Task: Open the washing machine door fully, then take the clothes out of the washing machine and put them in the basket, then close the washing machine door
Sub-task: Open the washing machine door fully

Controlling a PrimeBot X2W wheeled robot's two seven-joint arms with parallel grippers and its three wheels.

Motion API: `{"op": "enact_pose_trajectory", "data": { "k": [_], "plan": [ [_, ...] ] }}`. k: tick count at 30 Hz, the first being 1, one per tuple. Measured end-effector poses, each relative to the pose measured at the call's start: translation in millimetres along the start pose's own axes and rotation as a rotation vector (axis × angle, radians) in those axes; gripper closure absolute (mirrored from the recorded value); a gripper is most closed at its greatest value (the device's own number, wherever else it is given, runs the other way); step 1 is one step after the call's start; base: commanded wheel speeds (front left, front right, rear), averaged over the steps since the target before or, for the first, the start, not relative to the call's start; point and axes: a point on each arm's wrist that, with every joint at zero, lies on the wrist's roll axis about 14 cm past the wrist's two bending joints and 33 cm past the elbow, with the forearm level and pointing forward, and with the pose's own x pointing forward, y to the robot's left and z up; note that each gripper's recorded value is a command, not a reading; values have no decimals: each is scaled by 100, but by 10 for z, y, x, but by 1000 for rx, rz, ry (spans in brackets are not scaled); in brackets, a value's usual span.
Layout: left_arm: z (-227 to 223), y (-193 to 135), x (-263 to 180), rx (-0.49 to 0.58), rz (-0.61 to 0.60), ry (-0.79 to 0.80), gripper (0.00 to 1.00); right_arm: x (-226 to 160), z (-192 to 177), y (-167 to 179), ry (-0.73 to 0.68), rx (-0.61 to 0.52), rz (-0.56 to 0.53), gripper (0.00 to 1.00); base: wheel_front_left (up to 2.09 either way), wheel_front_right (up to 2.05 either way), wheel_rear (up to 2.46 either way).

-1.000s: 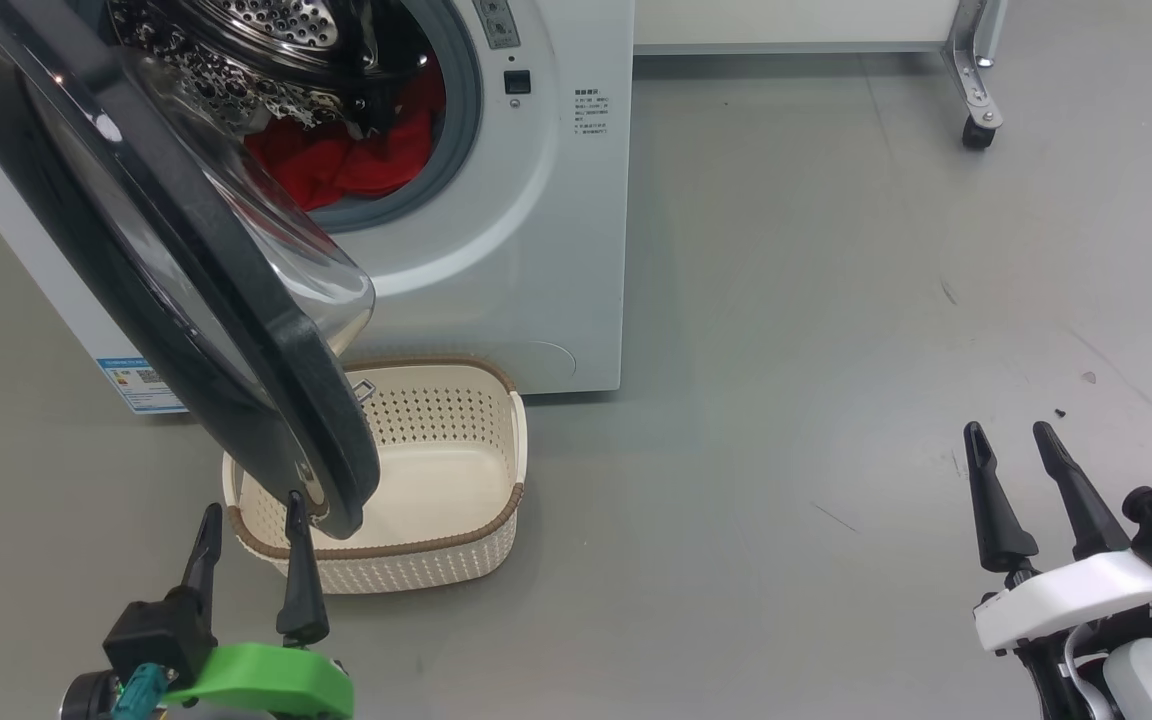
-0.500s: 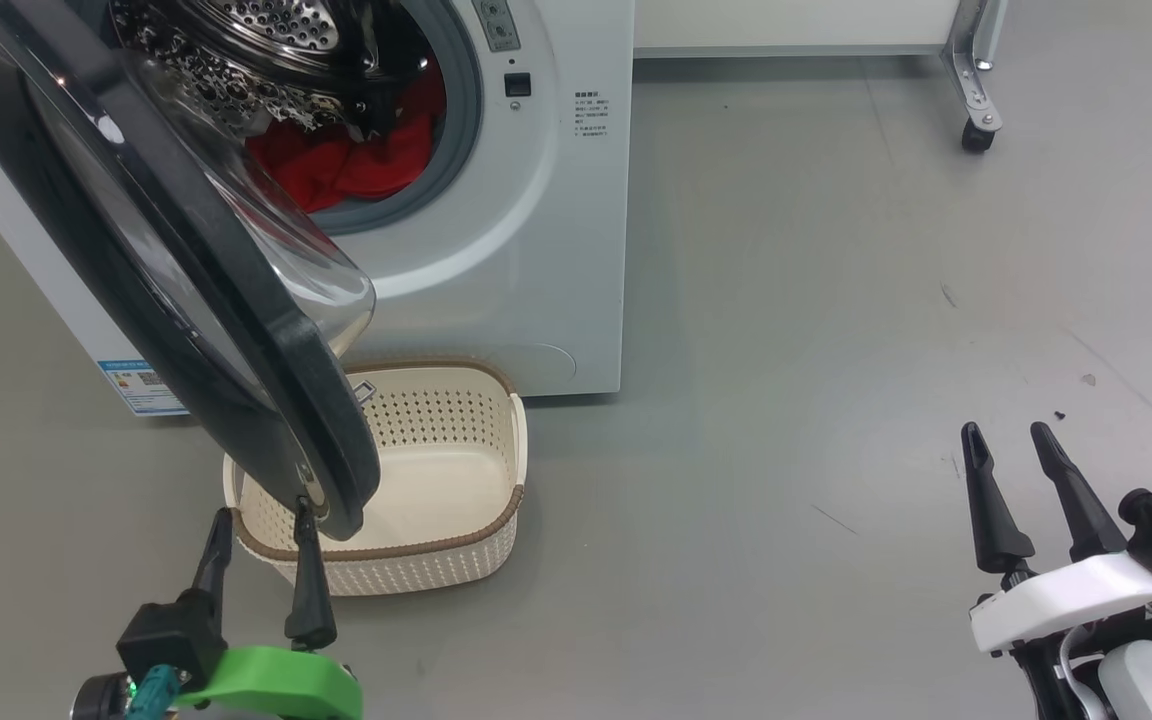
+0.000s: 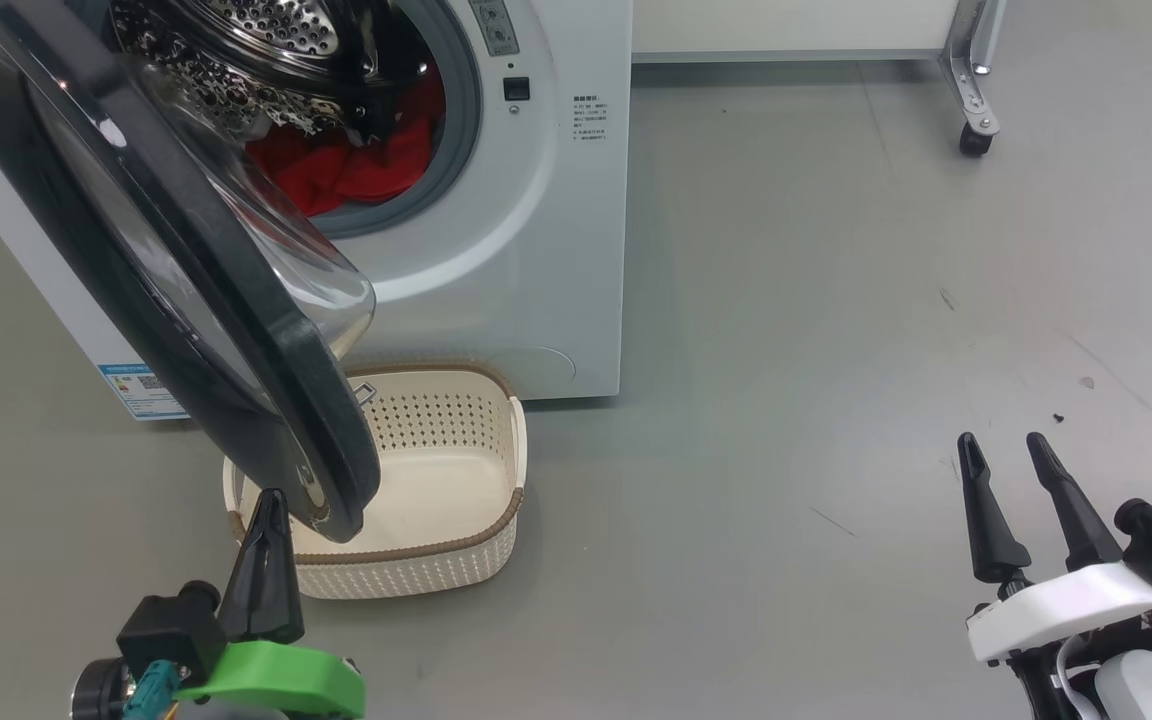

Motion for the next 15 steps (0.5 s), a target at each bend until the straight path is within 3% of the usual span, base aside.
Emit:
{"op": "enact_pose_trajectory", "data": {
  "k": [5,15],
  "plan": [
    [158,-32,41,12,-12,-50,100,8,9,20,-15,38,-13,0,0,0,0],
    [917,-67,259,71,-45,-276,100,-5,25,31,-27,53,-18,0,0,0,0]
  ]
}}
